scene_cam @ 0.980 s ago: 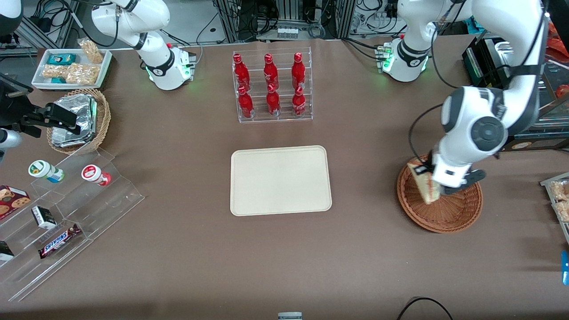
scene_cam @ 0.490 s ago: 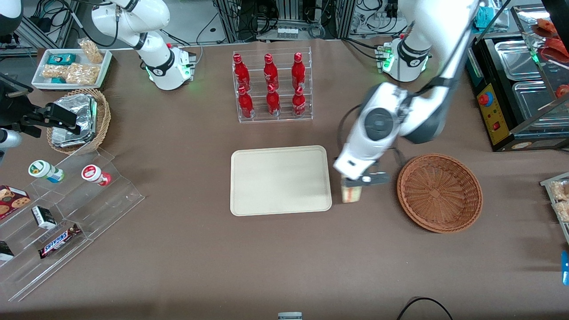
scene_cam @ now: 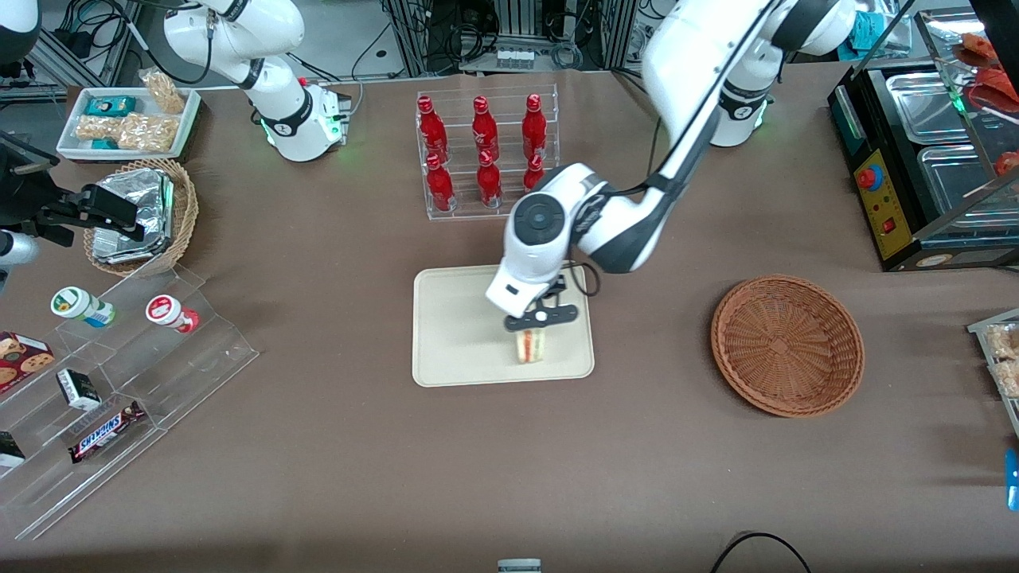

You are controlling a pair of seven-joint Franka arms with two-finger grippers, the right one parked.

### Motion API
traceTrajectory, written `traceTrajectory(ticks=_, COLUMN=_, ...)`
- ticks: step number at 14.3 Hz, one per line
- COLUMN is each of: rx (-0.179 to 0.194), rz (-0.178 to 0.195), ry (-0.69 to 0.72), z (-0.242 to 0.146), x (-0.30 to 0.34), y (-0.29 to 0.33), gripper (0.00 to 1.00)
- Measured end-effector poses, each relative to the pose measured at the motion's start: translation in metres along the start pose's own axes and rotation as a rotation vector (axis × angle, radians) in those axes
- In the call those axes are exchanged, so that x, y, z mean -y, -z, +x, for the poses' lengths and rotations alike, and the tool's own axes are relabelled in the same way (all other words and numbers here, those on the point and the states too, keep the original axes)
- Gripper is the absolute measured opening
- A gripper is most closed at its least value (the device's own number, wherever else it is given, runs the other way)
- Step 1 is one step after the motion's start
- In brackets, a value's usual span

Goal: Place sandwich from basket to tray
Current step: 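Lift the sandwich and carry it with the left gripper over the tray, then lower the sandwich onto the tray and open the left gripper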

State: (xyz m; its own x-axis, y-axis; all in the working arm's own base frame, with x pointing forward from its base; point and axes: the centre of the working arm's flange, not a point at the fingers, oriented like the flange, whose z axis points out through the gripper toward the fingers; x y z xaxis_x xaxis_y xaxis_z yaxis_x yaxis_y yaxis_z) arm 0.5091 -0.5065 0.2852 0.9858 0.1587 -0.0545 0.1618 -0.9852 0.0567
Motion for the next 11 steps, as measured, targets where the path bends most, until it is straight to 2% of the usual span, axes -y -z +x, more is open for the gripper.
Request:
traceTrajectory(ticks=2, rx=-0.014, rz=-0.028, ry=-0.013, z=-0.018, x=-0.023, y=-0.016, gripper=0.13)
traceTrajectory(ticks=5, rx=-0.006, rz=-0.02, ry=-0.016, z=-0.036, x=-0.036, y=-0.03, gripper=0.13)
traceTrajectory(ticks=11, rx=0.006, rz=-0.003, ry=0.006, z=-0.04, x=-0.036, y=-0.045, gripper=0.13)
